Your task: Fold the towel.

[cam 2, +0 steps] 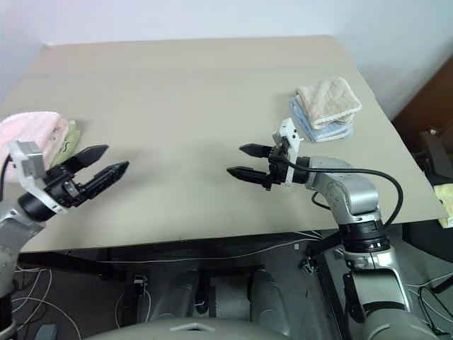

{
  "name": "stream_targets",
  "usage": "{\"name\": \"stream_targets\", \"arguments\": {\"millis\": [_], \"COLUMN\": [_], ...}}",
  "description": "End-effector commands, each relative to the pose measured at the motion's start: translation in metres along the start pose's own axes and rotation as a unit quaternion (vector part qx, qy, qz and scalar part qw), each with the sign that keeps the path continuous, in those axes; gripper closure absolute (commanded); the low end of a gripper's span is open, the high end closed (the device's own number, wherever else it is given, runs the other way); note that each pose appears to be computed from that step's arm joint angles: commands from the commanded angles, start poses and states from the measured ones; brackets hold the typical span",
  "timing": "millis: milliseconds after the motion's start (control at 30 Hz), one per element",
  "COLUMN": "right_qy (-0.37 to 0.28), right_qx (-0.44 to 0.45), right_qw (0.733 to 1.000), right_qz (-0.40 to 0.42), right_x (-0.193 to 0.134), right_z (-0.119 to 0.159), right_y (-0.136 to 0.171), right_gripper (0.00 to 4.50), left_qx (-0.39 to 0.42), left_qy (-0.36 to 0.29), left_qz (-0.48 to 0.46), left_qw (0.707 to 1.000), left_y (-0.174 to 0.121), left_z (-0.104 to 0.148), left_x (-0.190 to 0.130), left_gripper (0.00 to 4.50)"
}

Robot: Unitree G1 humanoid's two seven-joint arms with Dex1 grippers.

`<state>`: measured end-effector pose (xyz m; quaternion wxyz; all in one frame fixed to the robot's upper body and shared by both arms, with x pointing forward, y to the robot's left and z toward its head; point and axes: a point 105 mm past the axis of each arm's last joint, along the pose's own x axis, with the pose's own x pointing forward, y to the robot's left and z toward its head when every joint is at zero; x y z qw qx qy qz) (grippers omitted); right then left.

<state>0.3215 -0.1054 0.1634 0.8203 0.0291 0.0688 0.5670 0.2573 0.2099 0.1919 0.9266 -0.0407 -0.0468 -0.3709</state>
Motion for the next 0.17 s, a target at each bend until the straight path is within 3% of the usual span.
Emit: {"name": "stream_targets", "arguments": {"millis": [33, 167], "right_qy": [-0.033, -0.017], "right_qx": [-0.032, -0.024], "right_qw": [0.999, 1.000], "right_qz": [0.002, 0.011], "right_x": [-0.0078, -0.0112], "right_z": [0.0181, 0.0131], "right_y": [0.0043, 0.0064], "right_gripper": [0.00, 0.00], "left_qx": [0.021, 0.039], "left_qy": [0.019, 0.020], "left_qz": [-0.117, -0.145], "left_qw": [0.993, 0.989], "left_y": [-0.0331, -0.0333], "left_z": [-0.0049, -0.0078], "left_x": [0.0077, 0.0090], "left_gripper": [0.04, 0.04]}}
